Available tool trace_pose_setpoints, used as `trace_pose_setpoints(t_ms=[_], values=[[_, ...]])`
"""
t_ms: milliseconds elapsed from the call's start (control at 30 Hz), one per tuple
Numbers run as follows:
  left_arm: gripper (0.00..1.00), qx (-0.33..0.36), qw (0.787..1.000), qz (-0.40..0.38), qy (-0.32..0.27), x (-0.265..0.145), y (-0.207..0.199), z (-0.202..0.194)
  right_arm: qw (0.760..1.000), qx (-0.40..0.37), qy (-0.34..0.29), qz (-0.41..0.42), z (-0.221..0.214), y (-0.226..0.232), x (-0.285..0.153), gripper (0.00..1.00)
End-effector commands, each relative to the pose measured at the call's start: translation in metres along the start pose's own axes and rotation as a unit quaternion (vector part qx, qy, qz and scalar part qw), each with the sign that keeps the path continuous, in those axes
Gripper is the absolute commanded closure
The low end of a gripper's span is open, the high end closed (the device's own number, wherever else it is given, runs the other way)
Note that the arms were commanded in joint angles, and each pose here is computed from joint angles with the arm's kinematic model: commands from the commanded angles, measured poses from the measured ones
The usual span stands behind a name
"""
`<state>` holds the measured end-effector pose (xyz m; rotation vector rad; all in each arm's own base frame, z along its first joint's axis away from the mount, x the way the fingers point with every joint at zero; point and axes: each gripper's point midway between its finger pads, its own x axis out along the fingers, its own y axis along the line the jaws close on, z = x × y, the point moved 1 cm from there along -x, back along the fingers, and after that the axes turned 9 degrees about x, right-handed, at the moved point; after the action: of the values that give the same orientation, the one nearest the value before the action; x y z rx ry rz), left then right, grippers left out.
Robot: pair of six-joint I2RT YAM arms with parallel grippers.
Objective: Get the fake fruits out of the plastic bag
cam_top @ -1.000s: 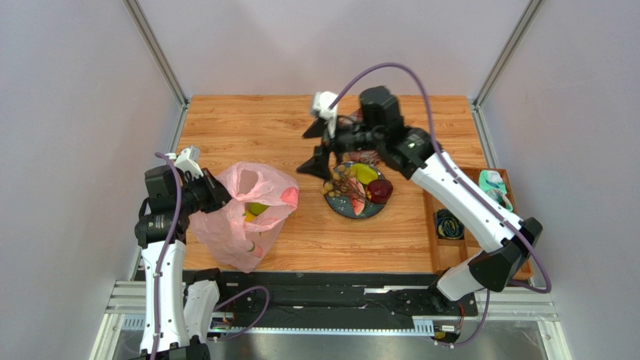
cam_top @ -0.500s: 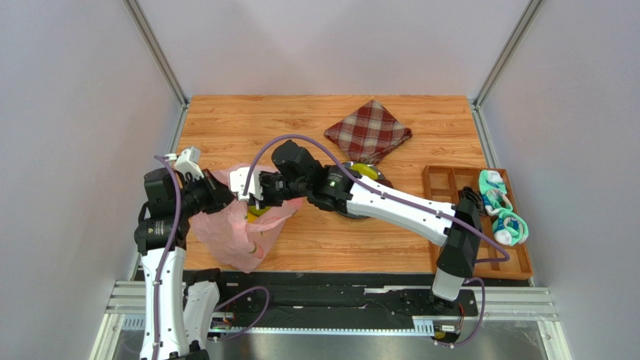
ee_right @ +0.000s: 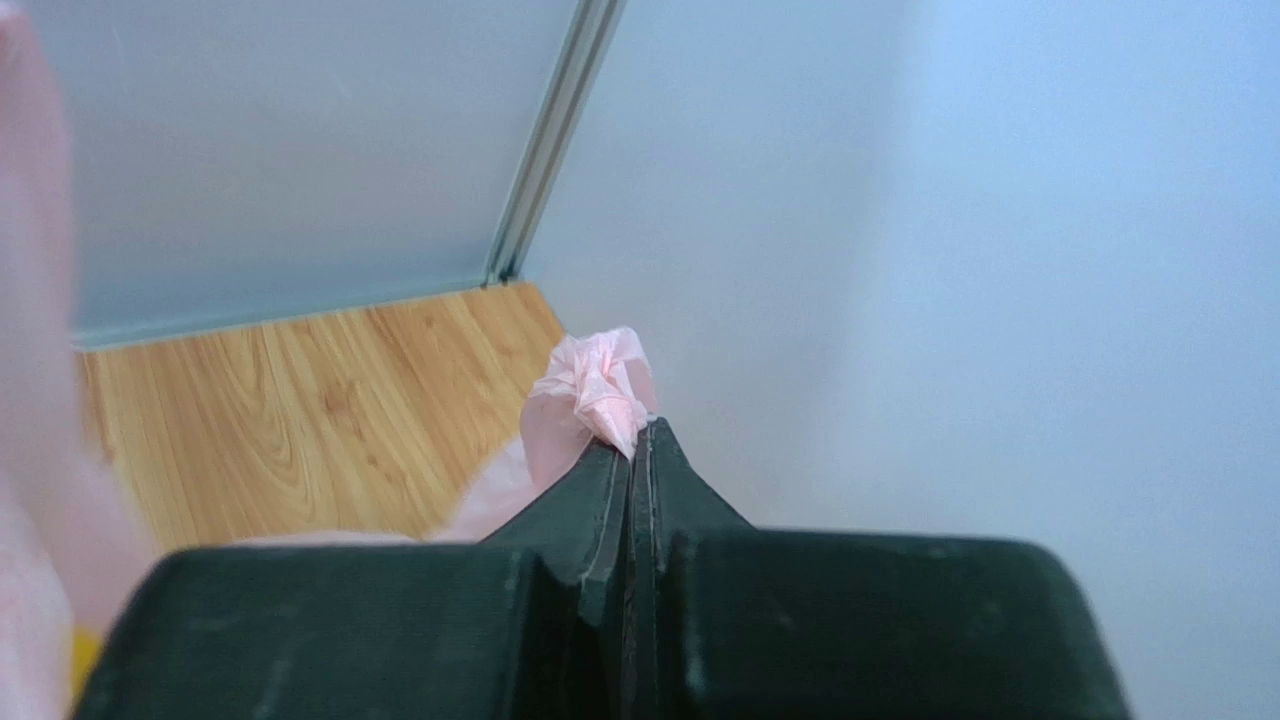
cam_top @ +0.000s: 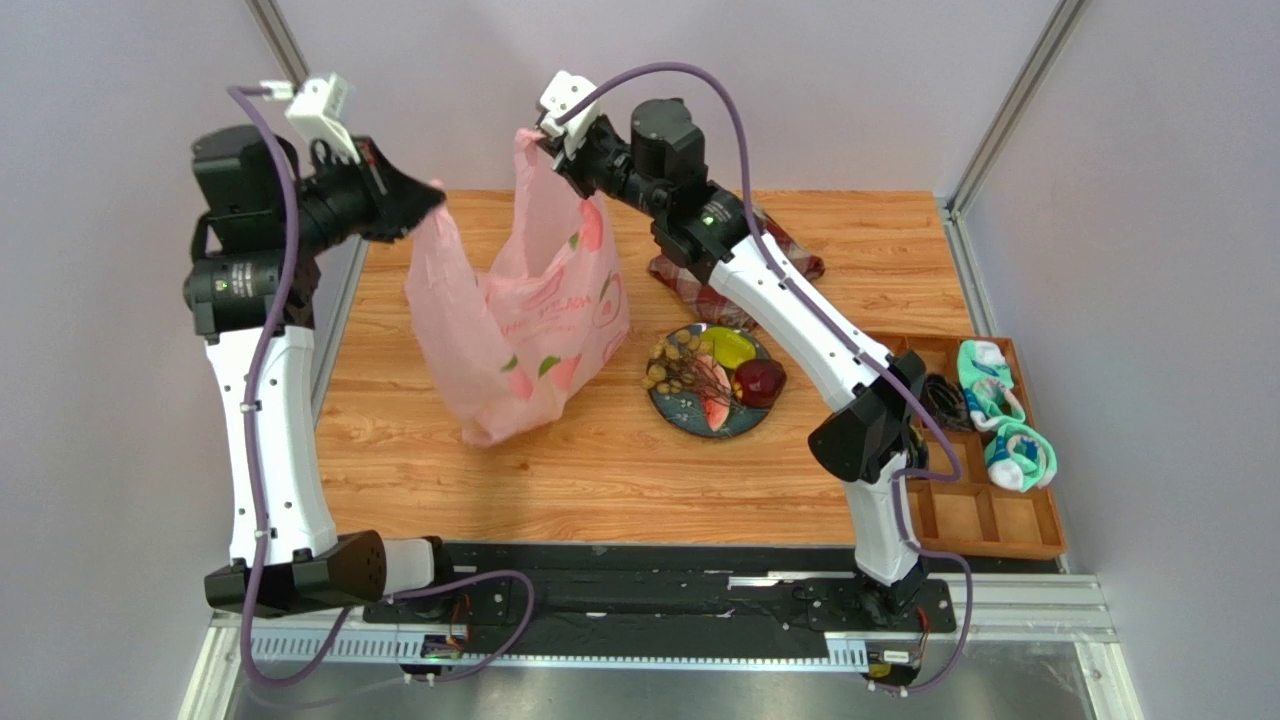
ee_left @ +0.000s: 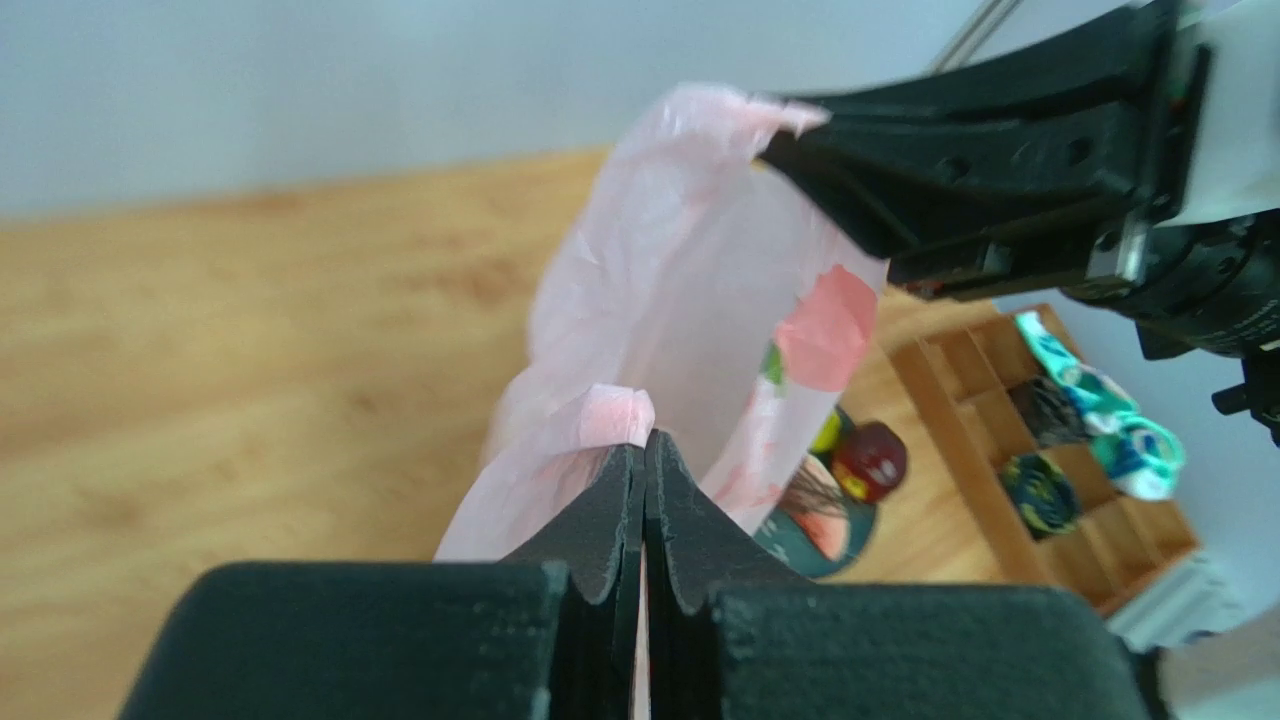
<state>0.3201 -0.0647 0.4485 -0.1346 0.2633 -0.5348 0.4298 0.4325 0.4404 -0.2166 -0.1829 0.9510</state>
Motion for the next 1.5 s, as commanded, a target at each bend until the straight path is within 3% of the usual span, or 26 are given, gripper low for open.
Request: trace_pose_setpoints(t_ms=[0, 67, 133, 167, 200, 233, 267, 300, 333, 433, 533, 633, 833, 933, 967, 1100, 1300, 1400, 1467], values=[[1.0, 0.131, 0.99, -0.004, -0.055, -0.04, -0.03, 0.046, 0.997, 0.026, -0.074, 0.018, 0.065, 0.025, -0.031, 1.0], [1.0, 0.136, 0.99, 0.002, -0.035, -0.046, -0.03, 0.033, 0.997, 0.041, -0.03, 0.057, 0.038, 0.045, -0.044, 1.0], [1.0, 0.107, 0.994, 0.0, 0.032, -0.049, -0.028, -0.013, 0.993, 0.065, 0.044, 0.093, -0.013, 0.07, -0.073, 1.0], [1.0, 0.06, 0.993, -0.018, 0.102, -0.048, -0.028, -0.059, 0.99, 0.074, 0.066, 0.104, -0.03, 0.078, -0.086, 1.0], [0.86, 0.06, 0.989, -0.035, 0.129, -0.054, -0.034, -0.081, 0.988, 0.077, 0.072, 0.115, -0.031, 0.085, -0.106, 1.0], [0.68, 0.037, 0.986, -0.036, 0.161, -0.057, -0.034, -0.104, 0.977, 0.093, 0.126, 0.145, -0.082, 0.108, -0.123, 1.0], [0.55, -0.011, 0.977, -0.037, 0.212, -0.058, -0.032, -0.14, 0.972, 0.103, 0.14, 0.155, -0.094, 0.116, -0.134, 1.0], [0.38, -0.022, 0.974, -0.039, 0.222, -0.063, -0.037, -0.151, 0.968, 0.112, 0.156, 0.163, -0.108, 0.123, -0.143, 1.0], [0.28, -0.034, 0.972, -0.058, 0.225, -0.065, -0.044, -0.158, 0.967, 0.121, 0.162, 0.152, -0.113, 0.122, -0.149, 1.0], [0.16, -0.029, 0.978, -0.103, 0.181, -0.061, -0.06, -0.147, 0.962, 0.178, 0.18, 0.104, -0.133, 0.101, -0.142, 1.0], [0.18, -0.014, 0.978, -0.142, 0.154, -0.043, -0.071, -0.12, 0.949, 0.244, 0.177, 0.096, -0.137, 0.088, -0.13, 1.0], [0.25, 0.008, 0.971, -0.186, 0.15, -0.023, -0.079, -0.099, 0.935, 0.295, 0.171, 0.097, -0.133, 0.085, -0.123, 1.0], [0.42, 0.009, 0.953, -0.247, 0.174, 0.027, -0.084, -0.117, 0.927, 0.339, 0.143, 0.069, -0.11, 0.064, -0.118, 1.0], [0.48, 0.008, 0.959, -0.231, 0.162, 0.059, -0.078, -0.127, 0.919, 0.357, 0.153, 0.068, -0.111, 0.066, -0.116, 1.0], [0.56, 0.005, 0.961, -0.225, 0.16, 0.067, -0.078, -0.131, 0.916, 0.363, 0.16, 0.064, -0.115, 0.067, -0.116, 1.0], [0.71, -0.045, 0.967, -0.194, 0.156, 0.092, -0.07, -0.146, 0.896, 0.397, 0.196, 0.033, -0.141, 0.067, -0.116, 1.0], [0.68, -0.103, 0.972, -0.08, 0.196, 0.138, -0.028, -0.198, 0.893, 0.403, 0.183, 0.077, -0.13, 0.088, -0.126, 1.0], [0.64, -0.115, 0.969, -0.043, 0.215, 0.166, -0.01, -0.221, 0.889, 0.391, 0.189, 0.145, -0.124, 0.111, -0.147, 1.0], [0.63, -0.126, 0.957, 0.02, 0.262, 0.163, 0.011, -0.26, 0.883, 0.4, 0.201, 0.142, -0.133, 0.118, -0.159, 1.0]])
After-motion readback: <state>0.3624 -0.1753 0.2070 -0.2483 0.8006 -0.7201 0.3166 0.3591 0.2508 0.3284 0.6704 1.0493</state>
